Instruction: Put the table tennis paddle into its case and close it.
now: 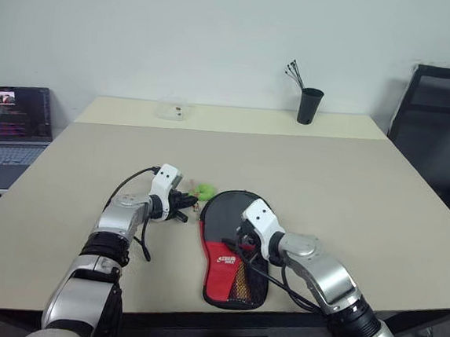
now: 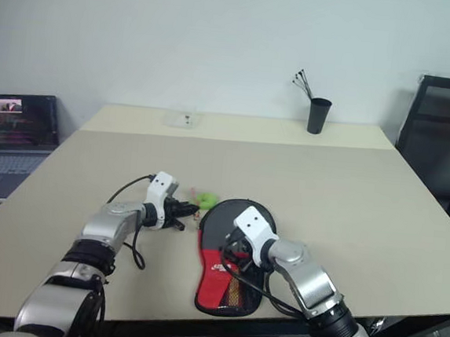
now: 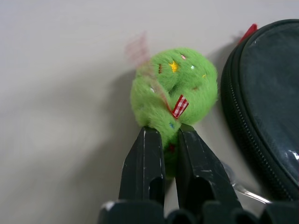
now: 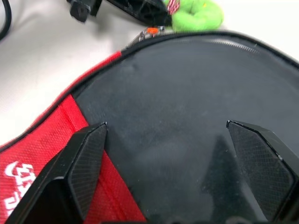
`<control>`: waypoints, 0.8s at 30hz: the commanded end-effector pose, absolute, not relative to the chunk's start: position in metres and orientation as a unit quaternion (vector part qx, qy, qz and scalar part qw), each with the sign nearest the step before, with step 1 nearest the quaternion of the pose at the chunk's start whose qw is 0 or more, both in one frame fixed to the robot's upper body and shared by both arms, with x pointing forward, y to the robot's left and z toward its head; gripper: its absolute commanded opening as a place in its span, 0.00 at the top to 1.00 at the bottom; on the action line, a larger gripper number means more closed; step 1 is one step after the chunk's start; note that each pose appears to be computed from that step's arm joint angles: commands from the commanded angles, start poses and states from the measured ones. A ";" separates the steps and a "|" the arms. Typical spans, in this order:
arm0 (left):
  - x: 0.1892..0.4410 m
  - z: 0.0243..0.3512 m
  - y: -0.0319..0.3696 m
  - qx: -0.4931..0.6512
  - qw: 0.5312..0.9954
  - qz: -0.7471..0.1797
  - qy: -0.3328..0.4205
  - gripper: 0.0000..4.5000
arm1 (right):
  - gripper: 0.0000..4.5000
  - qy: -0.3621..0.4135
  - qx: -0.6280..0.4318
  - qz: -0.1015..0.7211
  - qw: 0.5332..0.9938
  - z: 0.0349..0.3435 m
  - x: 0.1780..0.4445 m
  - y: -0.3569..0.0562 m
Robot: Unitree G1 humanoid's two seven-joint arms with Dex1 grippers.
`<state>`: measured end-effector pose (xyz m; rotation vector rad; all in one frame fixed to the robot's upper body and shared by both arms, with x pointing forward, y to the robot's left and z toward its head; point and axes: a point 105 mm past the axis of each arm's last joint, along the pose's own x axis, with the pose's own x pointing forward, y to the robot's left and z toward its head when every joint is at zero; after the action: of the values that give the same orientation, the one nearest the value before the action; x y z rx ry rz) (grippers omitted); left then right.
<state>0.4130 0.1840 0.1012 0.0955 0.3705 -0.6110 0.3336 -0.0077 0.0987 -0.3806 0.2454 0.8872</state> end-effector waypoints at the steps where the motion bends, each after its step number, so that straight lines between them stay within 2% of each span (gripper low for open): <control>1: 0.421 0.136 0.178 0.073 0.942 -0.302 0.129 0.99 | 0.00 0.129 -0.193 0.436 0.869 0.090 0.329 -0.005; 5: 0.434 0.150 0.174 0.123 0.942 -0.291 0.109 0.99 | 0.00 0.145 -0.200 0.430 0.868 0.080 0.328 -0.010; 13: 0.467 0.158 0.154 0.235 0.935 -0.248 0.091 0.99 | 0.00 0.160 -0.193 0.438 0.863 0.073 0.321 -0.008; 21: 0.475 0.163 0.107 0.319 0.913 -0.249 0.057 0.99 | 0.00 0.169 -0.188 0.438 0.863 0.068 0.314 -0.006; 24: 0.473 0.168 0.080 0.364 0.890 -0.271 0.032 0.99 | 0.00 0.173 -0.185 0.435 0.864 0.067 0.312 -0.007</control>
<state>0.4683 0.0992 0.1348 0.6871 0.1872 -0.5530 0.3223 -0.0063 0.0924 -0.3812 0.2570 0.8947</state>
